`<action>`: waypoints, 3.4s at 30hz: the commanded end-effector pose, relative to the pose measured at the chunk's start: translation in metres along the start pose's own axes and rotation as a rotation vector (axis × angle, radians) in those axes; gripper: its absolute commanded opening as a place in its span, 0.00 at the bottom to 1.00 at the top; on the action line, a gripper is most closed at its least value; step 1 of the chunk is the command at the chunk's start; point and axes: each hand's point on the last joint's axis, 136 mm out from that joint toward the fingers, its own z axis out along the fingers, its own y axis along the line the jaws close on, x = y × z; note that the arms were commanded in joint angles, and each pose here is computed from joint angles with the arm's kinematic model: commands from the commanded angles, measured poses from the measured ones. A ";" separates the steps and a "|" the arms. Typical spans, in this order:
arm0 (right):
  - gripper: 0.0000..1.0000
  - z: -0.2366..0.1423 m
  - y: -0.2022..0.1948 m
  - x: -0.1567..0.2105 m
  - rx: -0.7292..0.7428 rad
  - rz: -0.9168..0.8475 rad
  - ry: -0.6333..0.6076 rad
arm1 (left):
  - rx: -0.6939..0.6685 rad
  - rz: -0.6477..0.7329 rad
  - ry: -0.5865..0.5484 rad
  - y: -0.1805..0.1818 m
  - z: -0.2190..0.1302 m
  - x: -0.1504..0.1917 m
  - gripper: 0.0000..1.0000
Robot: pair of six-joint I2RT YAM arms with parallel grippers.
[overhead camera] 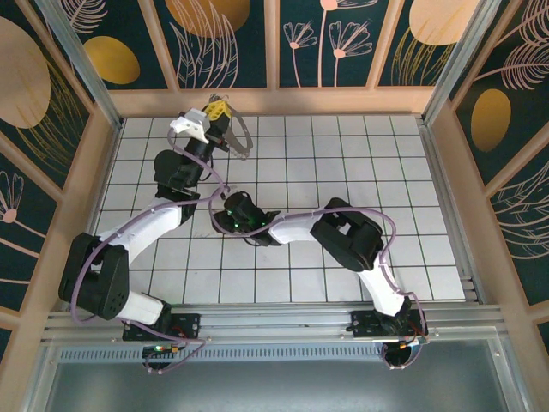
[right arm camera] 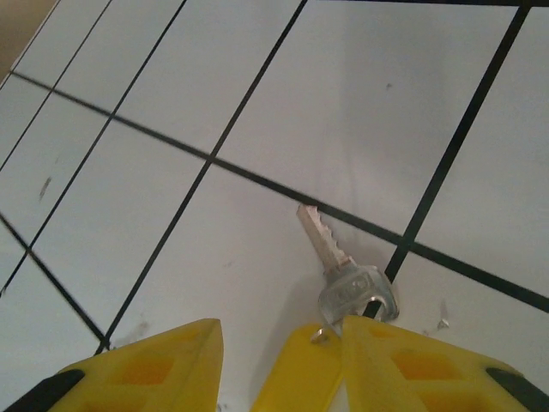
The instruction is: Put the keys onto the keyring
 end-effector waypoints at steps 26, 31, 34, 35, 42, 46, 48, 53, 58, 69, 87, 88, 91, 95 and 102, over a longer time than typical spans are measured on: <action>0.28 0.024 -0.025 0.015 0.239 0.086 0.087 | 0.007 -0.035 -0.073 0.009 0.012 -0.015 0.00; 0.19 0.022 -0.026 0.011 0.245 0.083 0.080 | 0.012 -0.041 -0.069 0.008 0.012 -0.014 0.00; 0.10 0.017 -0.029 0.011 0.249 0.082 0.075 | 0.018 -0.041 -0.068 0.007 0.012 -0.014 0.00; 0.05 0.014 -0.030 0.011 0.250 0.084 0.073 | 0.020 -0.042 -0.065 0.006 0.012 -0.014 0.00; 0.00 -0.014 -0.050 0.013 0.278 0.103 0.051 | 0.044 -0.057 -0.060 0.002 0.011 -0.016 0.00; 0.00 -0.040 -0.074 0.021 0.317 0.121 0.046 | 0.086 -0.083 -0.040 -0.005 0.011 -0.013 0.00; 0.00 -0.055 -0.090 0.027 0.340 0.136 0.046 | 0.116 -0.099 -0.028 -0.011 0.010 -0.012 0.00; 0.00 -0.097 -0.137 0.051 0.434 0.172 0.064 | 0.188 -0.173 0.010 -0.024 0.008 -0.008 0.00; 0.00 -0.144 -0.179 0.066 0.535 0.218 0.052 | 0.256 -0.218 0.068 -0.046 -0.002 0.007 0.00; 0.00 -0.195 -0.234 0.094 0.641 0.322 0.034 | 0.538 -0.236 0.184 -0.127 -0.035 0.030 0.00; 0.00 -0.210 -0.241 0.106 0.656 0.379 0.037 | 0.774 -0.200 0.208 -0.185 -0.089 0.021 0.00; 0.00 -0.211 -0.241 0.107 0.657 0.382 0.039 | 0.776 -0.192 0.206 -0.185 -0.090 0.021 0.00; 0.00 -0.213 -0.242 0.108 0.664 0.387 0.041 | 0.780 -0.177 0.207 -0.186 -0.092 0.022 0.00; 0.00 -0.212 -0.241 0.108 0.656 0.392 0.048 | 0.777 -0.174 0.209 -0.186 -0.093 0.023 0.00; 0.16 -0.214 -0.230 0.096 0.610 0.411 0.032 | 0.732 -0.187 0.198 -0.180 -0.092 0.022 0.00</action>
